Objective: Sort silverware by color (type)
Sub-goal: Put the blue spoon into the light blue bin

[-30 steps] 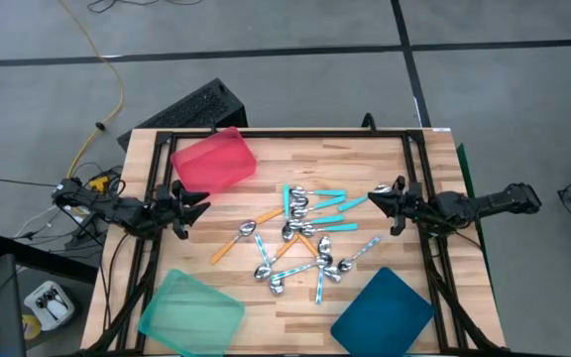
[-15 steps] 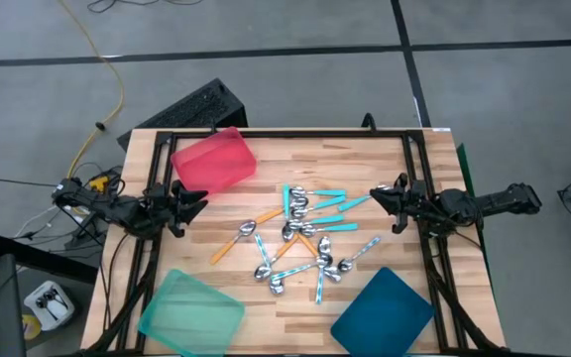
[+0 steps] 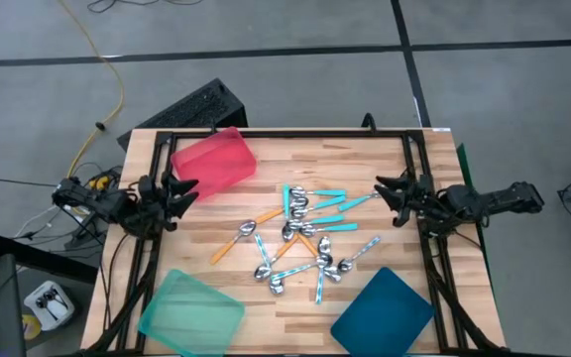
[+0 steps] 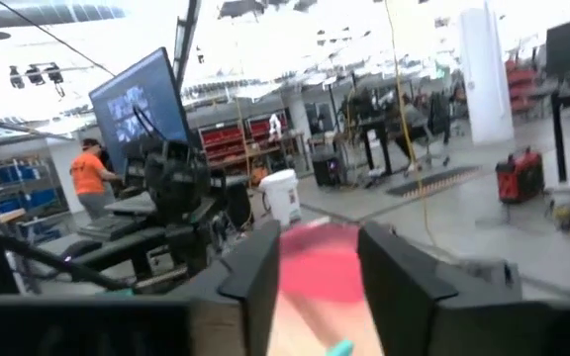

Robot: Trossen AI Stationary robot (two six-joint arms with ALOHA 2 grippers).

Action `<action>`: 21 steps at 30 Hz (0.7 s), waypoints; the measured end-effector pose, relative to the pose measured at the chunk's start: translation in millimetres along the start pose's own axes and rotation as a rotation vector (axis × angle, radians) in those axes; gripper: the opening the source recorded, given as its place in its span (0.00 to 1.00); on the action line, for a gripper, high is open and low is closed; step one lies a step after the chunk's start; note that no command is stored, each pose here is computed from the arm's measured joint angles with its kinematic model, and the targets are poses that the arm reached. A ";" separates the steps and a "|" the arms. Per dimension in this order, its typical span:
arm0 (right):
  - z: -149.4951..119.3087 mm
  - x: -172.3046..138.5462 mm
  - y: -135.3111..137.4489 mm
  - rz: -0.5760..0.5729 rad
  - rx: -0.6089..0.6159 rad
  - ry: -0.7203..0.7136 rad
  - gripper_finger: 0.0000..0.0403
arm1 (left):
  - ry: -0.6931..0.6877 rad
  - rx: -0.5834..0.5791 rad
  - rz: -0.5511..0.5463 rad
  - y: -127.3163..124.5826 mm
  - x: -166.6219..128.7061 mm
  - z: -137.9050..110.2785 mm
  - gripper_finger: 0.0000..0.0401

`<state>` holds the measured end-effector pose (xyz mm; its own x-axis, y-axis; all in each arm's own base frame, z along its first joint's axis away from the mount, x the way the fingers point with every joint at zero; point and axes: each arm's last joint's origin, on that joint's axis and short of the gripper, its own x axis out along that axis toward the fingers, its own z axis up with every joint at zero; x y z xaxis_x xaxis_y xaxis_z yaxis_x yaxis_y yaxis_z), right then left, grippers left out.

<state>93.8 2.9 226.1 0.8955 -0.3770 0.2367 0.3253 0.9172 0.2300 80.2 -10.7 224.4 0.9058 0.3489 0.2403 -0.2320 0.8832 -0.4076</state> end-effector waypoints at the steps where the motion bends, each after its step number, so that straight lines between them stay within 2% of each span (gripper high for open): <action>1: 7.0 1.1 1.3 0.001 -0.013 -0.011 0.45 | 0.000 0.001 0.006 0.2 0.0 -0.1 0.55; 5: 39.2 5.3 6.5 -0.002 -0.072 -0.061 0.53 | -0.005 -0.006 -0.007 -0.4 0.0 0.8 0.57; 8: 60.8 8.2 9.2 -0.035 -0.124 -0.050 0.55 | -0.006 -0.020 -0.049 -2.0 -0.1 2.8 0.57; 13: 83.7 17.0 13.4 -0.159 -0.230 0.094 0.53 | 0.061 -0.035 -0.059 -5.4 -1.7 20.9 0.57; 16: 93.6 26.1 19.5 -0.183 -0.297 0.188 0.52 | 0.123 -0.016 -0.040 -6.4 -4.9 38.0 0.57; 21: 95.5 46.0 25.5 -0.250 -0.392 0.387 0.50 | 0.218 0.011 -0.010 -9.5 -7.5 61.8 0.57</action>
<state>114.3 -3.4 333.0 0.7987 -0.5806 -0.1578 0.5623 0.8136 -0.1477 53.7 -2.3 280.9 0.9631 0.2647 0.0476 -0.2251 0.8901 -0.3964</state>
